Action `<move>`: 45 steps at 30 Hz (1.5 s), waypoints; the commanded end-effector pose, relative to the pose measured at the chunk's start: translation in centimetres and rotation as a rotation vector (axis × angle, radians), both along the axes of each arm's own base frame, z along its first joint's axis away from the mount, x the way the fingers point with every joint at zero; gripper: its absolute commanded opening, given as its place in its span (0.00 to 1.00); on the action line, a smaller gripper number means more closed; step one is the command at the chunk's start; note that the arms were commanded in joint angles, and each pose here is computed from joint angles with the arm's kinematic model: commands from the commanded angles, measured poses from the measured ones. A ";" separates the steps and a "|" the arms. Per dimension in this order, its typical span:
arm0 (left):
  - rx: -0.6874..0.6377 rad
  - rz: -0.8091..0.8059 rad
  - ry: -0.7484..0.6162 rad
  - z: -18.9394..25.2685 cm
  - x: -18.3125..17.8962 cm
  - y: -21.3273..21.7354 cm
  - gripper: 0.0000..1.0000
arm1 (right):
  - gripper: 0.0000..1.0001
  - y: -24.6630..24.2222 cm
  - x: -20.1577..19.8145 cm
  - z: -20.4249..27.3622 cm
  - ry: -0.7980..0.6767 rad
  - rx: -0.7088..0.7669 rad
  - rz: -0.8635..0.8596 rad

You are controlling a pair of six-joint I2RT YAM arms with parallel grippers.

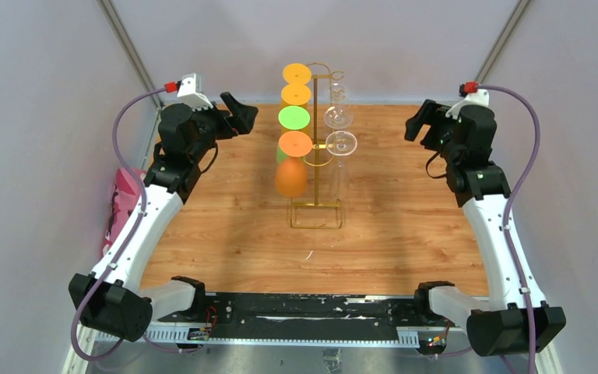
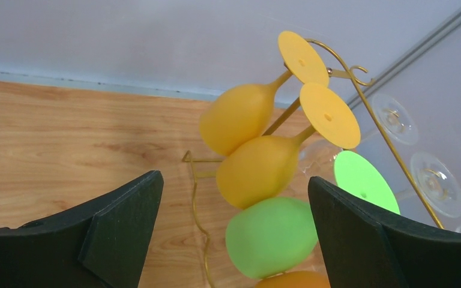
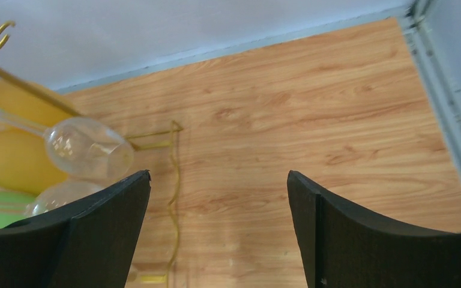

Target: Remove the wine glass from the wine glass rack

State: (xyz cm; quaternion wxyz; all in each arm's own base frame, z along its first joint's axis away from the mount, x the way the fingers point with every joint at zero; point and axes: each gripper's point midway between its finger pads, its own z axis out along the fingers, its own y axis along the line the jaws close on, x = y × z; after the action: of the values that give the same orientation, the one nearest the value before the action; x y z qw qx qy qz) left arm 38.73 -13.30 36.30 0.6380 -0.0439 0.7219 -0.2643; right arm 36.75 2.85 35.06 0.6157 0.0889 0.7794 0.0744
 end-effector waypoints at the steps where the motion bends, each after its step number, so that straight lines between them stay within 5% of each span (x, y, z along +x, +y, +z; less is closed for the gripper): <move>1: -0.037 -0.090 0.006 0.8 -1.5 -1.5 0.98 | 0.88 4.4 -2.3 -2.5 0.057 0.158 0.185; 13: -0.043 -0.175 -0.015 -2.7 -3.6 -2.4 0.98 | 0.66 13.1 -7.7 0.3 -0.083 0.651 0.663; 19: -0.030 -0.180 -0.024 -2.5 -4.0 -2.3 0.97 | 0.52 14.1 -9.0 3.4 -0.111 0.712 0.758; 45: 0.092 -0.001 0.033 -4.1 -4.5 1.5 0.96 | 0.42 19.5 -8.5 1.9 0.120 0.839 0.945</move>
State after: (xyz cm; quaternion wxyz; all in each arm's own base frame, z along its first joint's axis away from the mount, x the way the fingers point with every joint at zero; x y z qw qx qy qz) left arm 34.66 -12.20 31.71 0.6201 -0.0210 0.7461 -0.2415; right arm 28.81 21.72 35.92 0.3871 -0.0043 0.6789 0.6239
